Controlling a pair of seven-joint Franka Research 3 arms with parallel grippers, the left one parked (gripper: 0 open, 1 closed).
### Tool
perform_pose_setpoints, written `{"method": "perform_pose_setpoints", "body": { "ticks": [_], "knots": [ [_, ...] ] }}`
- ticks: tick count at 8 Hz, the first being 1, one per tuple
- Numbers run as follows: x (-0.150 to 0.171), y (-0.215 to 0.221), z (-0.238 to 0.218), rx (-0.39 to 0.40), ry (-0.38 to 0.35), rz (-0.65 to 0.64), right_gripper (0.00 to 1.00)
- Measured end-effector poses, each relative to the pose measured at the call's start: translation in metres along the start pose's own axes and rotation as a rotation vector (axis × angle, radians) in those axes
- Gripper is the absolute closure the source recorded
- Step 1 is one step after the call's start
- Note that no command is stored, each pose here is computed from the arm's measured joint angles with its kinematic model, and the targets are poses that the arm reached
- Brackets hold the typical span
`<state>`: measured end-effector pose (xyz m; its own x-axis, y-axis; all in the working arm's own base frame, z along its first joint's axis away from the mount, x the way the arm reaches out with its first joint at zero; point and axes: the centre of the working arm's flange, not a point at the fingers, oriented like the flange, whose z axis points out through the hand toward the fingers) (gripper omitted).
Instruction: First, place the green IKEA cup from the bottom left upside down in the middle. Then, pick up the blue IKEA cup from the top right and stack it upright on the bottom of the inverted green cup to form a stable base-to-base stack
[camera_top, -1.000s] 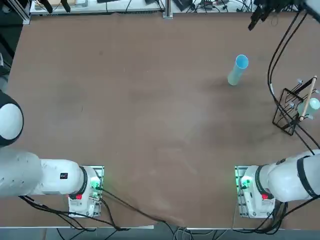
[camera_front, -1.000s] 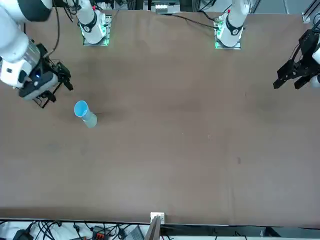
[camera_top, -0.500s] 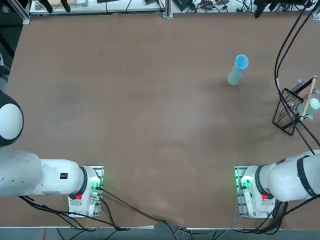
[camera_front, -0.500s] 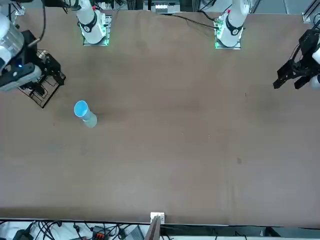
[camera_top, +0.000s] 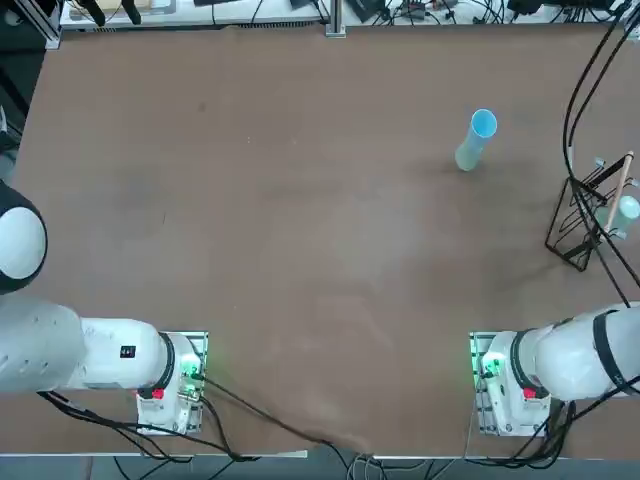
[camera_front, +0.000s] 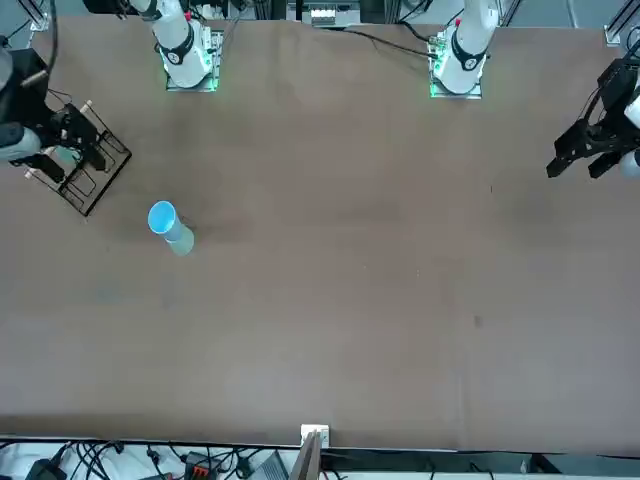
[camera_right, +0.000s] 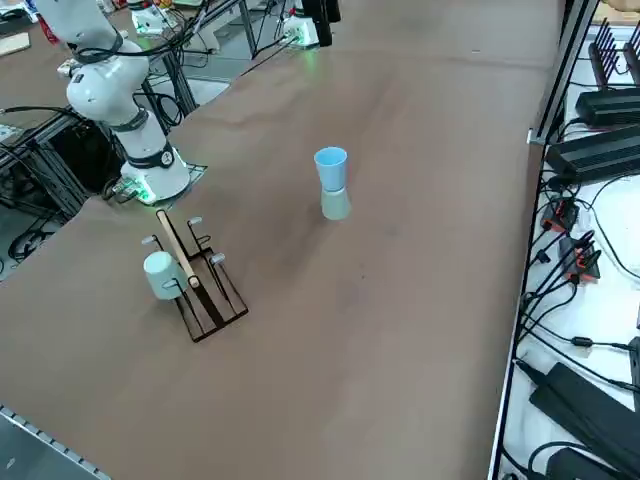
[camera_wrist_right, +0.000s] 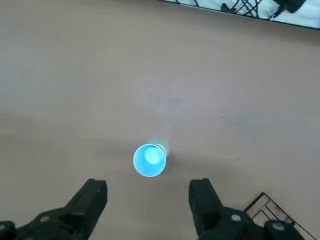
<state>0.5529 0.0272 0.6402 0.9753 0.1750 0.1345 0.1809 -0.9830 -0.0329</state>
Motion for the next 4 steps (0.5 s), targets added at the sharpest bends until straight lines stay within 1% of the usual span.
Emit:
{"method": "perform_pose_setpoints", "body": {
  "ticks": [3, 4],
  "knots": [
    [0.0073, 0.0012, -0.0113, -0.007, -0.043, 0.095, 0.00],
    [0.0089, 0.0001, -0.0126, -0.009, -0.046, 0.103, 0.00]
  ]
}}
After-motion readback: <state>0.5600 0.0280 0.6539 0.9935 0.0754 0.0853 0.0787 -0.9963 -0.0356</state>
